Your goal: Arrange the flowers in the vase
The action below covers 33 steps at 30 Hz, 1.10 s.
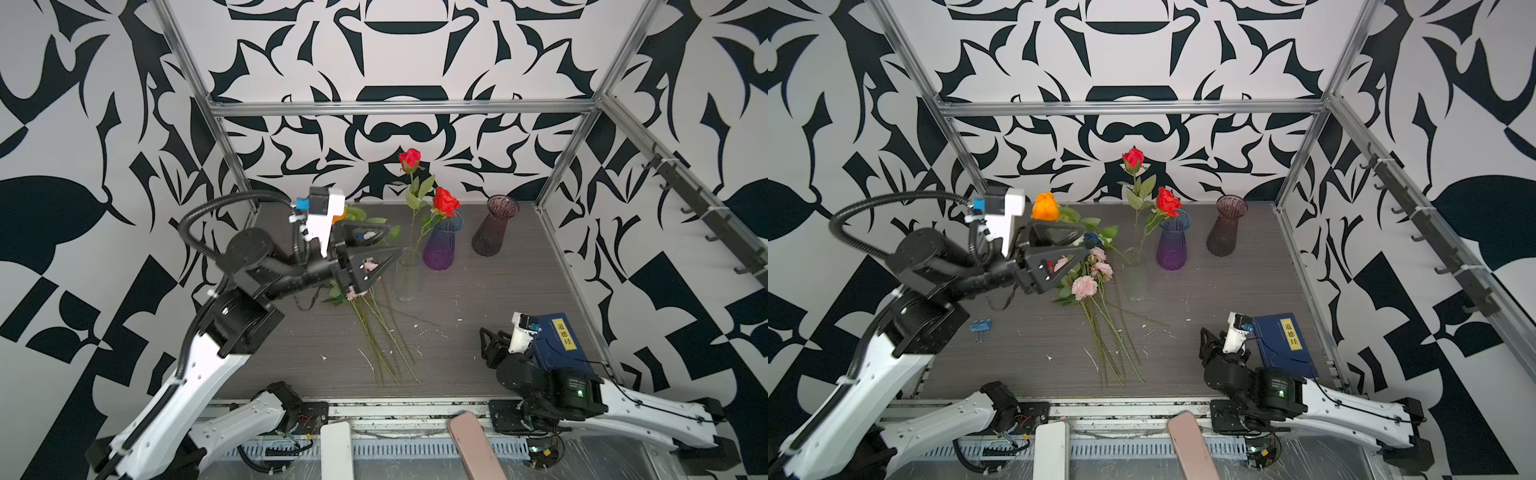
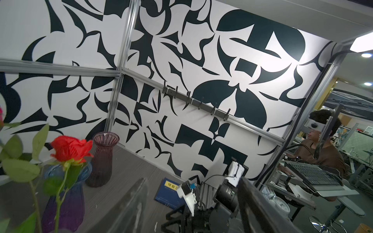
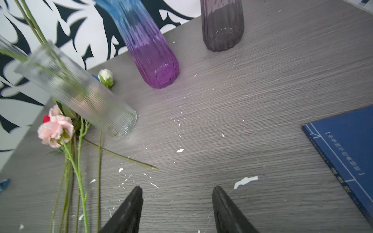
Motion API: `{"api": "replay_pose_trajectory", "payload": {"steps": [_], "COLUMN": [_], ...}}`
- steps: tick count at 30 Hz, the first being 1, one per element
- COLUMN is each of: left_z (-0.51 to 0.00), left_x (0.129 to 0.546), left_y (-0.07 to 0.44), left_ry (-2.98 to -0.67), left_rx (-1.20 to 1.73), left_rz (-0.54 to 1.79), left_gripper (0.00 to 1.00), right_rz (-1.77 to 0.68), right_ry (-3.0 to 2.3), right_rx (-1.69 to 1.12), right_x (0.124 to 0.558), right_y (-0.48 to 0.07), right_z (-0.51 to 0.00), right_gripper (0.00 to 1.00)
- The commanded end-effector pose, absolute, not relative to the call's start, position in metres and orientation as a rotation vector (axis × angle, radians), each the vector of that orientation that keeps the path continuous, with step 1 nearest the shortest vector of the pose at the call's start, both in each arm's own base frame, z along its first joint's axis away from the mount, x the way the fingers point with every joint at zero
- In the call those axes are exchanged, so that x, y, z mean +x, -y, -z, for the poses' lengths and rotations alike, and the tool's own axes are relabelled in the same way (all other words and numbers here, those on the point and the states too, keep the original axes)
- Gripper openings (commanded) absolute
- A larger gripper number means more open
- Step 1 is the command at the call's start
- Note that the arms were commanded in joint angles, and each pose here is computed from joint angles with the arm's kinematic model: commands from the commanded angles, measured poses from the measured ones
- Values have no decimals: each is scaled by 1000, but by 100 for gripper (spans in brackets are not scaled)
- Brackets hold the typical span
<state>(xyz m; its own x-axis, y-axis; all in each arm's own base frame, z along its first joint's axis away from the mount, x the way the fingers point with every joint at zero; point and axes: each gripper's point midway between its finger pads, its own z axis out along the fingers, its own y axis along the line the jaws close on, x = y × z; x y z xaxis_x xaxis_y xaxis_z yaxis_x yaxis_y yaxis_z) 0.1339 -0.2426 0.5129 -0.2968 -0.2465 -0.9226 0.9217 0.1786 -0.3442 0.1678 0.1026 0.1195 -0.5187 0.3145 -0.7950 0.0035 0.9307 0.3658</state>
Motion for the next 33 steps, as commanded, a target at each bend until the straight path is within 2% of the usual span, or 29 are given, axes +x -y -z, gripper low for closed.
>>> {"api": "replay_pose_trajectory", "payload": {"steps": [1,5,8,13,19,23,27,33], "left_z": [-474,-431,-398,-321,-232,-198,-195,-173], "left_x": [127,116,115,131,154,160,164,176], "left_y": [225,204,197,192,199,201,196,184], "left_ry": [-1489,-1593,-1657,-1815,-1925,-1924,-1854,-1861], "left_rx": [650,557,485,327,145,127,96,-6], "left_rz": [1334,1327,1343,1313,1329,1330,1328,1254], "left_gripper": [73,72,71,70,69,70,73,76], "right_rz": [-455,-426,-491,-723,-771,-795,-757,-591], "right_ry": [-2077,-2137,-2245,-2366,-2476,-2544,-2581,-2589], "right_rx": [204,103,32,80,56,27,-20,-231], "right_x": [173,183,196,219,236,245,248,235], "right_y": [-129,-156,-183,-217,-261,-289,-305,-327], "right_z": [-143,-143,-132,-109,-88,-76,-71,-80], "right_gripper": [59,60,62,62,58,49,48,48]}}
